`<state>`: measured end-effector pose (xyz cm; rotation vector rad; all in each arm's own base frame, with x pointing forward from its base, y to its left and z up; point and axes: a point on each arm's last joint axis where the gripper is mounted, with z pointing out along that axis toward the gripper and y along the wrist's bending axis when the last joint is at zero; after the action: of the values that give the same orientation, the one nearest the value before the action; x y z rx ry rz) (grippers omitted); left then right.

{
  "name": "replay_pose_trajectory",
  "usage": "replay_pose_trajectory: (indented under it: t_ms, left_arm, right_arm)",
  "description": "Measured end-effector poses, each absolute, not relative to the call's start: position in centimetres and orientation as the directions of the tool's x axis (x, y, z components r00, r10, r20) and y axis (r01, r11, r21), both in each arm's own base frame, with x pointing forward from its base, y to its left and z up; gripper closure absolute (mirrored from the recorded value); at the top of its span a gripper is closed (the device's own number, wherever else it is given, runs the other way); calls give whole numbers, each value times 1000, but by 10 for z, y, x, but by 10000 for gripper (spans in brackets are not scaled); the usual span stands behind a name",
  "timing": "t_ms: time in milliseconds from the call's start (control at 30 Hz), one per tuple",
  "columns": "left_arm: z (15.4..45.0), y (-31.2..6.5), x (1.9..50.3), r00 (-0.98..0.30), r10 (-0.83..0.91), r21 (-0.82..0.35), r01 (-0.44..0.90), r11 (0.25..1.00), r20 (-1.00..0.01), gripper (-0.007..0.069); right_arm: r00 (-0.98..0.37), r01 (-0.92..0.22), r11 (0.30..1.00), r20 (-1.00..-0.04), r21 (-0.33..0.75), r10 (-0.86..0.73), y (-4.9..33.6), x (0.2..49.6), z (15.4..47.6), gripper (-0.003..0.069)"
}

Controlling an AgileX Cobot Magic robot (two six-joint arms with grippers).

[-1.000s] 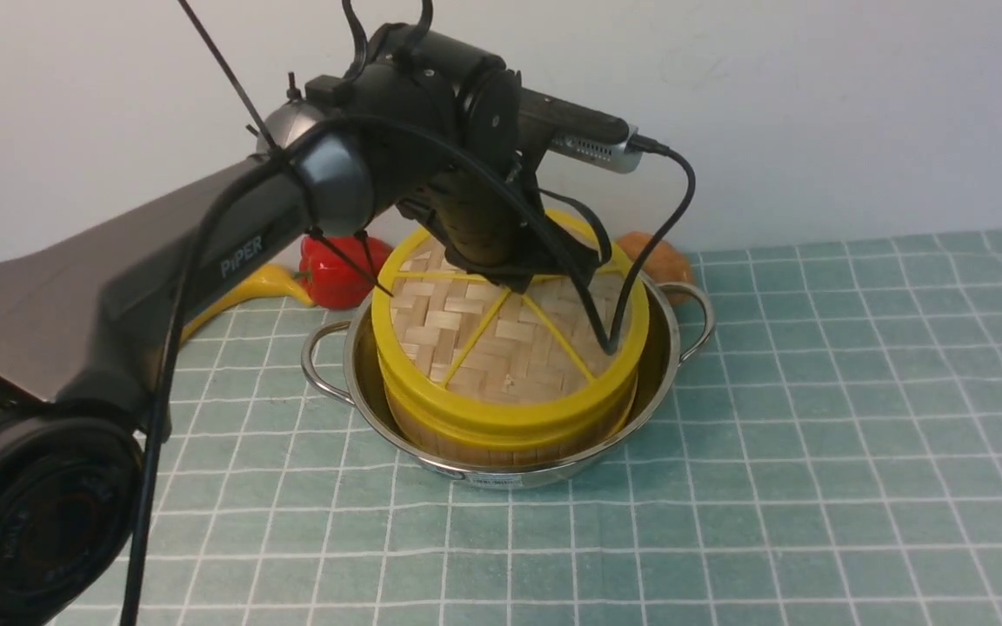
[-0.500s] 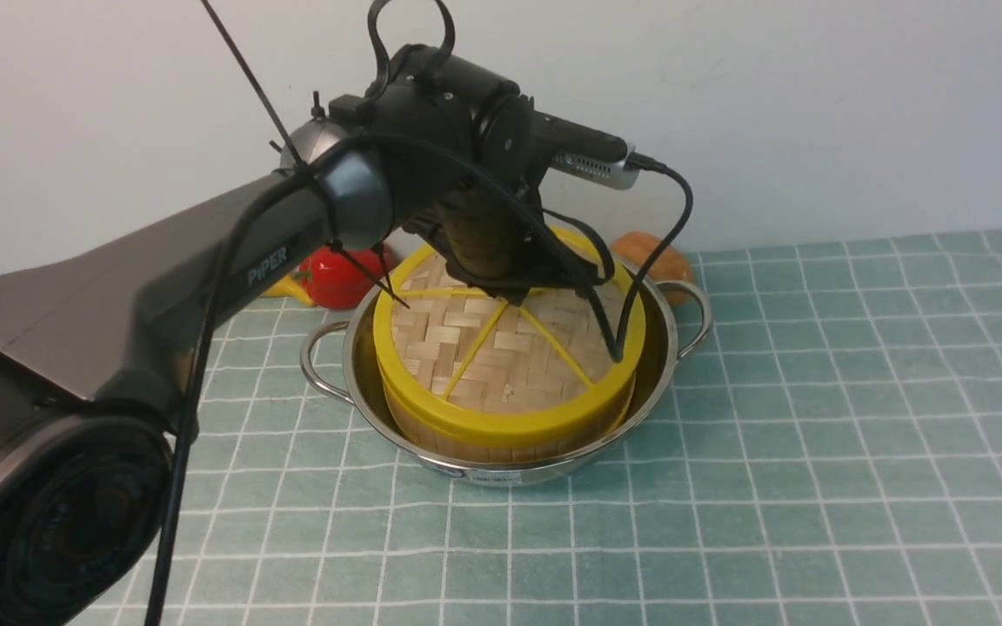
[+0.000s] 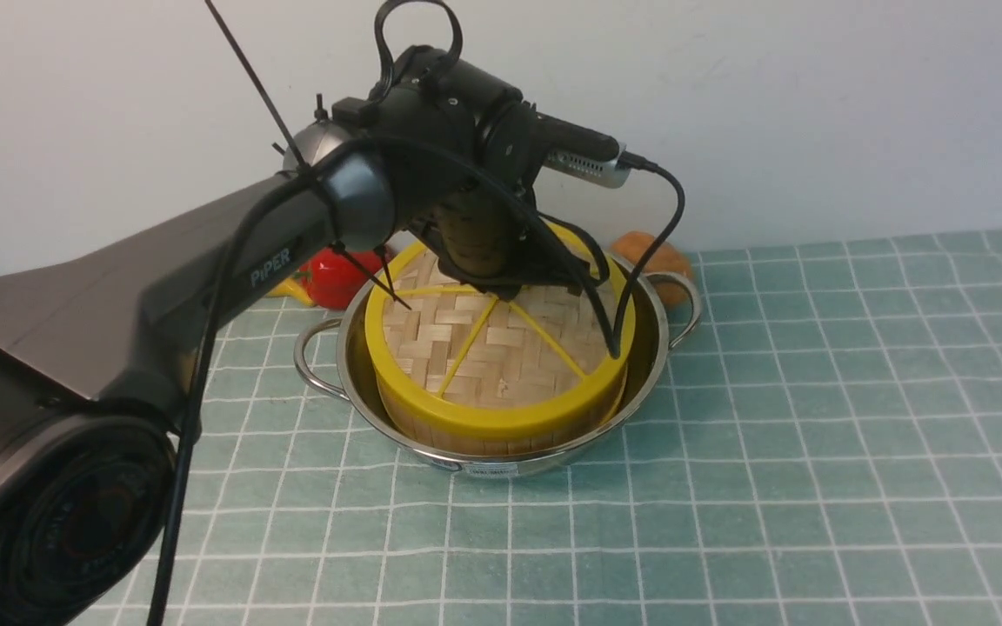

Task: Place the steamer in the pot on the blue tablecloth, and put the lid on the steamer.
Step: 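Place the yellow bamboo steamer lid onto the steamer in the pot with the left gripper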

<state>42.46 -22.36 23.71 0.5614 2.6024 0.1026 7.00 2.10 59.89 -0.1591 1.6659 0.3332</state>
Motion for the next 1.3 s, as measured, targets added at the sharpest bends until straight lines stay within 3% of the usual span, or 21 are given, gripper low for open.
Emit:
replay_pose_trajectory:
  t_ms: [700, 1300]
  left_arm:
    - [238, -224, 425, -803, 406, 168, 370, 913, -436, 509]
    - [246, -222, 423, -797, 404, 168, 368, 914, -450, 509]
  right_arm:
    - [-129, -296, 947, -988, 123, 88, 21, 71, 598, 146]
    - [-260, -266, 960, -965, 87, 15, 33, 101, 566, 146]
